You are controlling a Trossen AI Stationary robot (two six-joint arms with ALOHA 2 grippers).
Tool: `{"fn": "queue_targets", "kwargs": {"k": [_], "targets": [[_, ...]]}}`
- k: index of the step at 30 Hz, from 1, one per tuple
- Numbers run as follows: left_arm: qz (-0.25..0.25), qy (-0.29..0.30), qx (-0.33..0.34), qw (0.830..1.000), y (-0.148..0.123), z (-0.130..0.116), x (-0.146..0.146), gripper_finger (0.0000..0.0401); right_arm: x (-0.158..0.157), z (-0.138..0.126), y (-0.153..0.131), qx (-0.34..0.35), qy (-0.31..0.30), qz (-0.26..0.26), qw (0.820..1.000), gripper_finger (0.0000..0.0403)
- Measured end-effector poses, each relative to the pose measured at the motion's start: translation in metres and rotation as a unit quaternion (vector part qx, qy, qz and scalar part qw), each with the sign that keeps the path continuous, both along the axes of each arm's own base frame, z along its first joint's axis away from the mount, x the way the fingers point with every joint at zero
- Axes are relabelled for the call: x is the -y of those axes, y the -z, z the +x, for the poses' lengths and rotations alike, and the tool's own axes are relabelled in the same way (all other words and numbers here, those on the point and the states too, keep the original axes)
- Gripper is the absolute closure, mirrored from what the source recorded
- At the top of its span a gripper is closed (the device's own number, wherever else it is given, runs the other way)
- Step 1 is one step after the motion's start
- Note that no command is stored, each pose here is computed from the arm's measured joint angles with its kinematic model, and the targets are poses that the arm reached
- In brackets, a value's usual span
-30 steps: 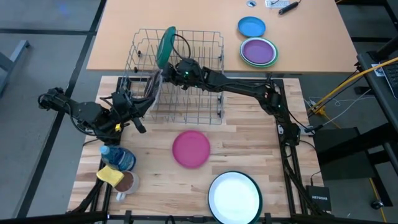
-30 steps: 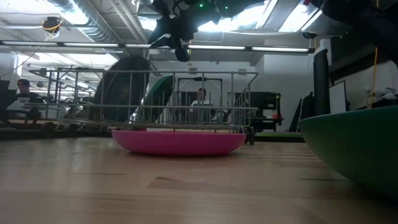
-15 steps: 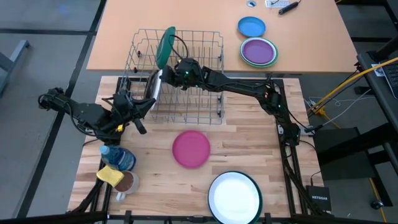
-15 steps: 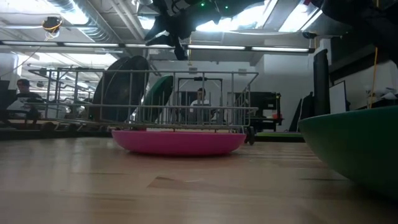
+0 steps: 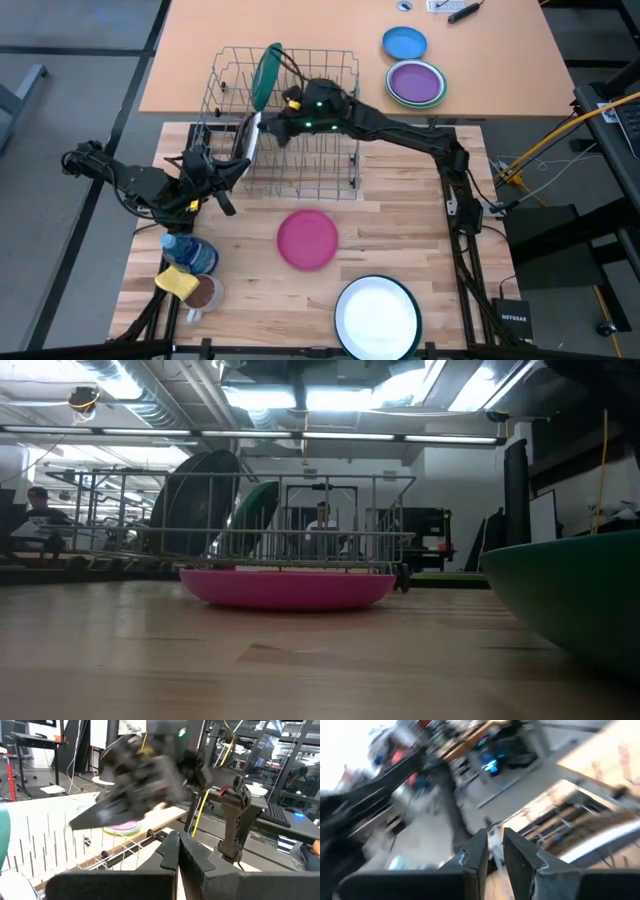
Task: Sort dishes
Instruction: Move the stacked plates to the center
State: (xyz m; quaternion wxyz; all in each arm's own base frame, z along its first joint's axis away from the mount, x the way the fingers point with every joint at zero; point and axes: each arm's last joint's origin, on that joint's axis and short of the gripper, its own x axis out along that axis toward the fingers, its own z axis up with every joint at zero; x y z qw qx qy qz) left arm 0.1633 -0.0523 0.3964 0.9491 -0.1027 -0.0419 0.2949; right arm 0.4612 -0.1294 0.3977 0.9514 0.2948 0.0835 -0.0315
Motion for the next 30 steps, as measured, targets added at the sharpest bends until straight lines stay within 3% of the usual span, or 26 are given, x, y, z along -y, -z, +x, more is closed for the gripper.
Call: {"fn": "queue_targets", "kwargs": {"k": [5,11,19,26,30], "targets": [[0.0,0.002,0.0,1.0,0.0,0.0,0.0,0.0401,-0.035,-0.026,-0.024,-0.032,-0.104,-0.103,0.989,0.0338],[-0.001,0.029,-0.001,1.0,0.002,0.004,0.003,0.0401,-0.086,-0.061,-0.032,-0.132,-0.193,-0.182,0.955,0.0338],[-0.014,0.091,-0.021,0.996,0.014,0.024,0.015,0.0401,-0.152,-0.106,-0.025,-0.28,-0.3,-0.186,0.893,0.0338],[-0.03,0.126,-0.056,0.99,0.037,0.054,0.032,0.0401,-0.198,-0.143,-0.007,-0.444,-0.354,-0.198,0.799,0.0338],[-0.043,0.132,-0.079,0.987,0.053,0.071,0.04,0.0401,-0.223,-0.147,0.002,-0.452,-0.363,-0.201,0.79,0.0338]]}}
